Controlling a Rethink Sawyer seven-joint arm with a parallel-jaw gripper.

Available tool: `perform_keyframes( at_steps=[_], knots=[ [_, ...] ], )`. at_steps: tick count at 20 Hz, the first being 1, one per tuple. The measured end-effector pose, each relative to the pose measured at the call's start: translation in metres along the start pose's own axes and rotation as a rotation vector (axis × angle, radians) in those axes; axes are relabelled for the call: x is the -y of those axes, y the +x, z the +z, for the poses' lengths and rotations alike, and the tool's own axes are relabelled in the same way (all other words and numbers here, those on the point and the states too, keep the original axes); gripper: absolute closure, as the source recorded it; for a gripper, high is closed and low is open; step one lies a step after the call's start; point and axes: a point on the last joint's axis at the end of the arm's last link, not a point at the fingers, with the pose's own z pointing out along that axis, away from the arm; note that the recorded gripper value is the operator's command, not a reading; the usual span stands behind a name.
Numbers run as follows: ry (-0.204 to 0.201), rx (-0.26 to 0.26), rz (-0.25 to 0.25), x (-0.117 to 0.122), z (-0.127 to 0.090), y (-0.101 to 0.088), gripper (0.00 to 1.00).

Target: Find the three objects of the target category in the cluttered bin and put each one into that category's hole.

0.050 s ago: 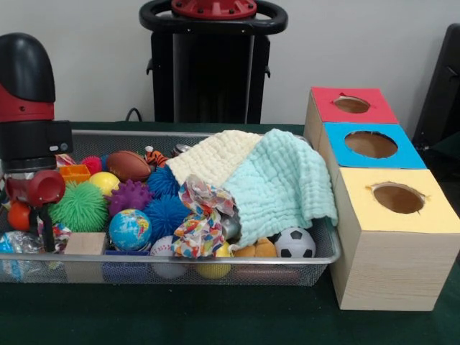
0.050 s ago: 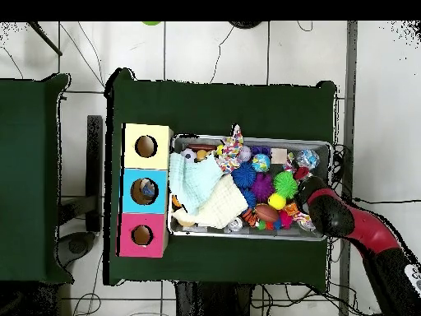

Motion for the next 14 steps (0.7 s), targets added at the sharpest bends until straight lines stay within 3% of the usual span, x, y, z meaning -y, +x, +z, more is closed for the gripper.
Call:
perform_keyframes(
  at_steps=[6, 14],
  knots=[
    [-0.022, 0.039, -0.014, -0.0031, 0.0052, 0.0023, 1.0],
    [-0.018, 0.052, -0.04, -0.0039, 0.0053, 0.0042, 1.0]
  ],
)
